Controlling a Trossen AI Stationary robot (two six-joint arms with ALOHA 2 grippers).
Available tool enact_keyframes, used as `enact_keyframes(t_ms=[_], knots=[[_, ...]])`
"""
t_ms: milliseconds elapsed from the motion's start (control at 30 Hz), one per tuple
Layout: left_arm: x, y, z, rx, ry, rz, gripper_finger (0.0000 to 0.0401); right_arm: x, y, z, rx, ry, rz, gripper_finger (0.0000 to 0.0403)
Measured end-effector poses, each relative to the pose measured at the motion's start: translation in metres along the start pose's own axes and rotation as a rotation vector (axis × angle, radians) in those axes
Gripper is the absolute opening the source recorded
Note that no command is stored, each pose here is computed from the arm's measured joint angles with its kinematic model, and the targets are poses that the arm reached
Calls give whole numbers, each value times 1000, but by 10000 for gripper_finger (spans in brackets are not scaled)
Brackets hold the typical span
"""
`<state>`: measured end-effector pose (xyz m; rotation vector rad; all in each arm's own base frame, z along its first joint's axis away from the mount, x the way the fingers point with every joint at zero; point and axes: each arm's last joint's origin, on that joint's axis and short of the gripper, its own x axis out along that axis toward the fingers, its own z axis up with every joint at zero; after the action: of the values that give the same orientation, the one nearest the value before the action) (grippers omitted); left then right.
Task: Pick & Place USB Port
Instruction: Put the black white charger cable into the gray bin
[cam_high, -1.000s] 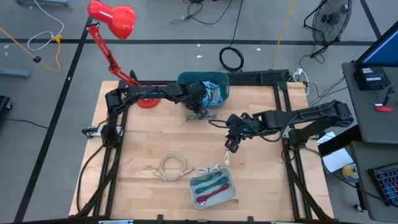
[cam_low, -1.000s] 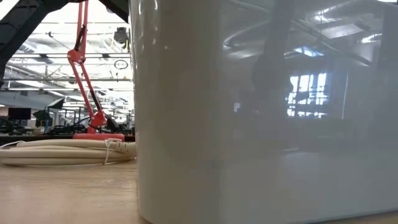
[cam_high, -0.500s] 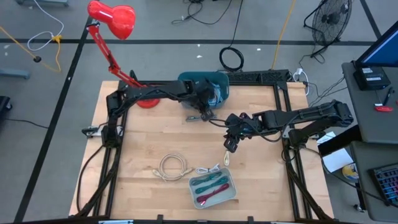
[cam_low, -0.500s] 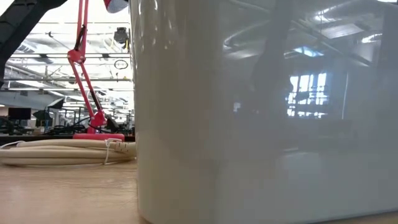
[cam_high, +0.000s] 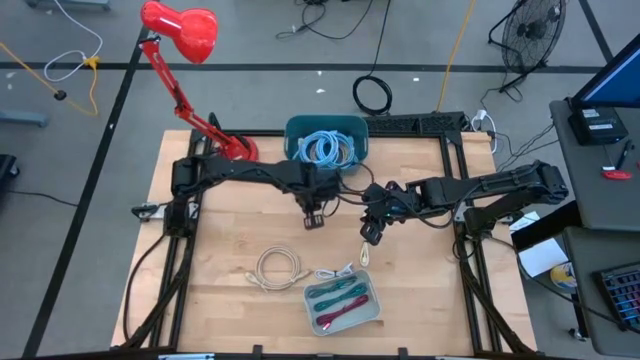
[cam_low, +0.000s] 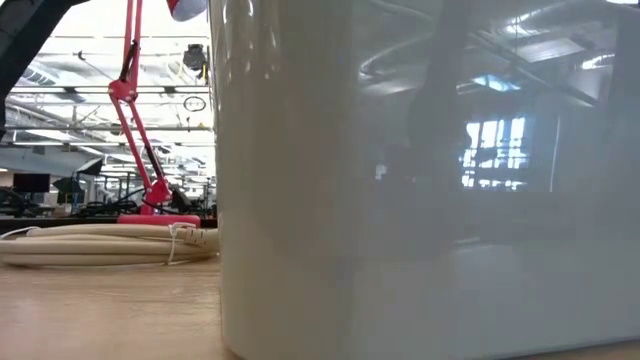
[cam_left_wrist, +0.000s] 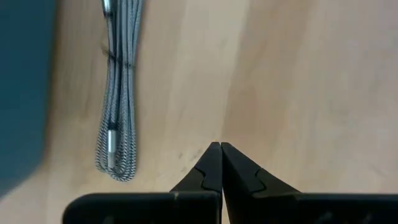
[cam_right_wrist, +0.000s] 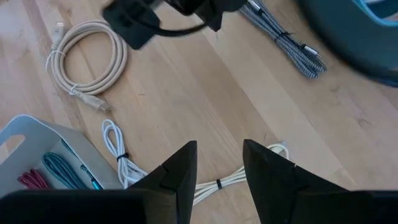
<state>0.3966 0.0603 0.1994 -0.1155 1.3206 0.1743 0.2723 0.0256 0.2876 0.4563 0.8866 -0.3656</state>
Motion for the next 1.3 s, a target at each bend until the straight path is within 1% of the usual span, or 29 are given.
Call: enact_keyframes(t_ms=[100,200,300,333,400,467,533,633,767,867,933,1000,1167,1300], knots=[[14,1,-8,-52,-26,36,0,0,1,-2,9,10,-3,121],[11,4,-8,-89,-142,63,0,-1,3,-4,4,19,-1,121],[12,5,-9,-66,-189,96,0,3,3,-9,16,29,-3,121],[13,7,-10,-55,-184,93,0,4,2,-11,19,37,-7,121],[14,11,-11,-40,-166,53,0,6,1,-13,30,48,-15,121],[13,14,-9,-45,-179,18,2,8,0,-15,43,50,-18,121],[13,17,-10,-48,-172,10,8,9,-1,-16,42,57,-21,121],[14,19,-11,-38,-166,13,32,9,-1,-16,43,52,-17,121],[14,21,-13,-4,-139,20,77,9,0,-15,44,45,-12,121],[14,22,-14,38,-136,49,106,9,0,-15,44,45,-12,121],[14,24,-14,45,-134,64,117,9,0,-15,44,45,-12,121],[14,27,-14,37,-133,67,122,9,0,-15,44,45,-12,121],[18,42,-15,1,-123,77,122,9,0,-15,56,43,-13,121],[19,54,-15,-32,-125,31,122,10,0,-15,63,41,-13,121]])
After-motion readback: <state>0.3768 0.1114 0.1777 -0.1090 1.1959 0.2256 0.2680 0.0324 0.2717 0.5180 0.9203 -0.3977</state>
